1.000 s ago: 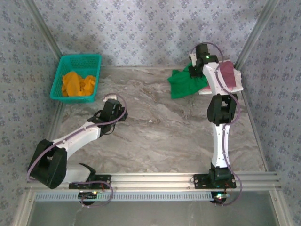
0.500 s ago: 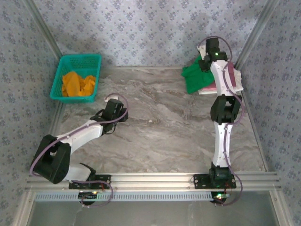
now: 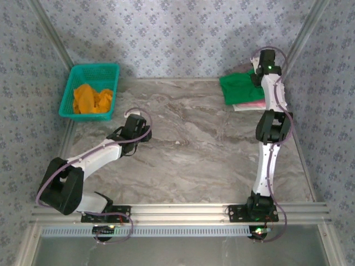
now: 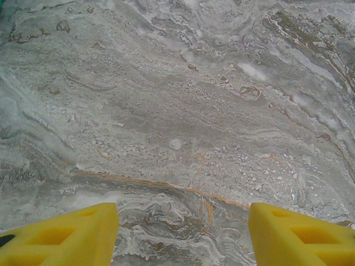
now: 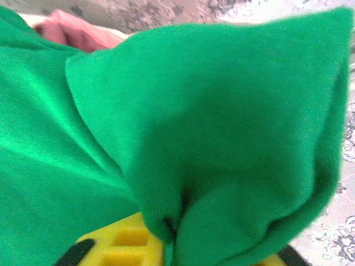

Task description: Fold and stack the t-shirts

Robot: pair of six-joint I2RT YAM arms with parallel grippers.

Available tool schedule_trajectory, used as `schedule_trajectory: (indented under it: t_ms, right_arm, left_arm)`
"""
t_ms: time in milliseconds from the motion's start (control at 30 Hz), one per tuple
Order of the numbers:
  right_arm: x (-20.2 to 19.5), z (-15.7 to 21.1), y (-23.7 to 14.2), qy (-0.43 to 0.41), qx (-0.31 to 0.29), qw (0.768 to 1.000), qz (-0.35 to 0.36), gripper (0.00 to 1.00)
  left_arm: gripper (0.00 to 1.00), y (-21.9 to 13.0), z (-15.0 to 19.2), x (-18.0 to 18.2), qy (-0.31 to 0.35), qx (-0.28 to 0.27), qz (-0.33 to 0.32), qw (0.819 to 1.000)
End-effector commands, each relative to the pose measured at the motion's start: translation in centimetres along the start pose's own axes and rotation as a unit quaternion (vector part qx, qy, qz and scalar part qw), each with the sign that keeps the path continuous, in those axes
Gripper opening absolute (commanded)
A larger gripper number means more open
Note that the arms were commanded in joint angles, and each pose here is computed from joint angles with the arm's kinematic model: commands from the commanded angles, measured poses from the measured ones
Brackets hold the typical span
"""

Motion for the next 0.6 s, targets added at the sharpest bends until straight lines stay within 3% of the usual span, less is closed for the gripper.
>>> schedule_trajectory:
  t_ms: [0,33,67,200,300,367,500,567]
  right_arm:
    - [-2.6,-1.3,0.1,0.015,-0.026,0.998,0.047,0.37]
    - [-2.9,-1.5,-0.1,0.018,-0.027,0.998,0.051,0.56]
    - [-3.2,-1.7,-0.5,0.025,-0.029,0.998,0.055,0.65]
    - [-3.5,-3.0,-4.4,0.093,-0.049,0.994,0.021,0.71]
    - [-1.5,-4.0,-8.2,0.183,-0.075,0.977,-0.077,0.70]
    - [1.1,-4.9,-10.1,0.246,-0.108,0.946,-0.181,0.56]
    - [6.5,-5.6,-10.4,0.308,-0.141,0.864,-0.372,0.03]
    - [7.9,-5.2,-7.9,0.327,-0.112,0.850,-0.397,0.00]
  left_arm:
    - [0.64,0.0,-1.3,0.0,0.005,-0.005,-0.008,1.000]
    - [0.64,-0.1,-1.3,-0.1,0.006,-0.004,-0.007,1.000]
    - [0.65,-0.2,-1.5,-0.1,0.005,-0.006,-0.006,1.000]
    - [0.65,-1.1,-2.1,0.1,0.000,-0.017,-0.009,1.000]
    - [0.66,-2.0,-2.8,0.3,-0.005,-0.032,-0.008,0.999]
    - [0.66,-2.3,-3.1,0.3,-0.007,-0.040,-0.007,0.999]
    - [0.66,-2.1,-3.2,0.3,-0.008,-0.042,-0.007,0.999]
    - [0.66,-2.1,-3.2,0.2,-0.011,-0.041,-0.003,0.999]
Point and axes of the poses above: each hand's point on the last joint's axis, 136 mm out from that joint toward the fingers, its own y axis out along the fingers, its own x axis along the line the jaws close on, z = x × y, the point moved 2 cm from there along -y, back along the fingers, and after that the axes turned 5 degrees about y, right-handed, at the moved point
